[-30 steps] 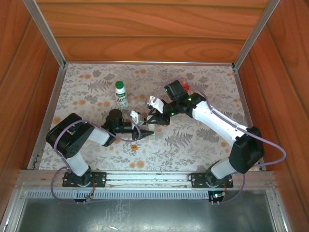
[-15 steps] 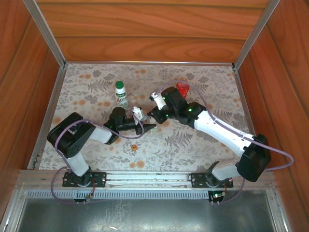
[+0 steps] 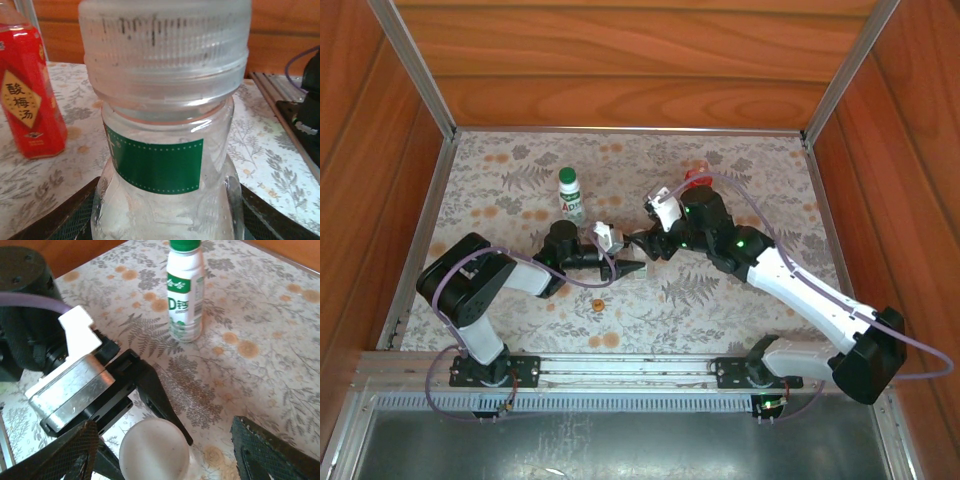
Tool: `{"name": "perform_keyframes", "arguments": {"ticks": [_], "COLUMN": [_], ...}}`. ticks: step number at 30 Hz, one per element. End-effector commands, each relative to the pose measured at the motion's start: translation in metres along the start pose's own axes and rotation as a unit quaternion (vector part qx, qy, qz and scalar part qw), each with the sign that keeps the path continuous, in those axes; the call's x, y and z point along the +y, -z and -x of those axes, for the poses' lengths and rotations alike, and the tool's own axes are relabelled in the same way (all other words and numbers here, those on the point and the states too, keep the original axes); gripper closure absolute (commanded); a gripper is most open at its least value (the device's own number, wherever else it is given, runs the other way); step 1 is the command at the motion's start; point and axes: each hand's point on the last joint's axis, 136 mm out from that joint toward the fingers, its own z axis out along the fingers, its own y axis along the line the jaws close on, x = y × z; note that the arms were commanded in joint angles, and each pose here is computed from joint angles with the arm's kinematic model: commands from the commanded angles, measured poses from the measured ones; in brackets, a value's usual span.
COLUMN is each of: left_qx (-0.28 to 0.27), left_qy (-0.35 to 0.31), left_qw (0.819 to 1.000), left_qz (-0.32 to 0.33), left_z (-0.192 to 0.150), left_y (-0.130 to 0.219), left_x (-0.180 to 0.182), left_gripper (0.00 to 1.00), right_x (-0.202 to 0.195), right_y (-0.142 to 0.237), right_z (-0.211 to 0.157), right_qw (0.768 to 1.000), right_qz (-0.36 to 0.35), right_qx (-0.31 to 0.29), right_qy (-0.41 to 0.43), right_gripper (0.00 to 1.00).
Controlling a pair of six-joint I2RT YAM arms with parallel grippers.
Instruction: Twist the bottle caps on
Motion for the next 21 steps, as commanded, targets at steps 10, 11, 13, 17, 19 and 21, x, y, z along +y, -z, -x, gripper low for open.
{"name": "perform_keyframes", "arguments": {"ticks": [10,11,13,17,19,21], "left_qx": [-0.028,-0.029,-0.029,-0.032,-0.037,-0.040], "left_qy": [-0.019,-0.020,-0.019,-0.019,-0.016,-0.016], "left_qw": [0.999,0.999,0.999,0.999,0.999,0.999], "left_qz": [-0.025,-0.023,-0.018,-0.019,-0.024,-0.024], "left_z": [0.025,0.025,0.025,0.029,0.034,0.038], "left_y": [0.005,0.005,0.006,0.006,0.006,0.007], "left_x": [-0.011,-0.011,-0.009,-0.010,-0.012,-0.012], "left_gripper": [0.41,0.41,0.40,0.33,0.20,0.15], "right_x": [0.008,0.009,0.008,0.011,0.015,0.018], "right_y": [-0.018,-0.018,-0.017,-0.012,-0.006,0.000], "right_z": [-0.007,-0.006,-0.002,0.009,0.018,0.024], "right_qw": [0.999,0.999,0.999,0.999,0.998,0.995], "right_qz": [0.037,0.039,0.037,0.040,0.049,0.060], "right_qx": [0.011,0.010,0.004,-0.023,-0.050,-0.079], "right_qy": [0.023,0.022,0.019,0.007,0.006,0.003], "right_gripper": [0.52,0.54,0.60,0.67,0.67,0.68]}}
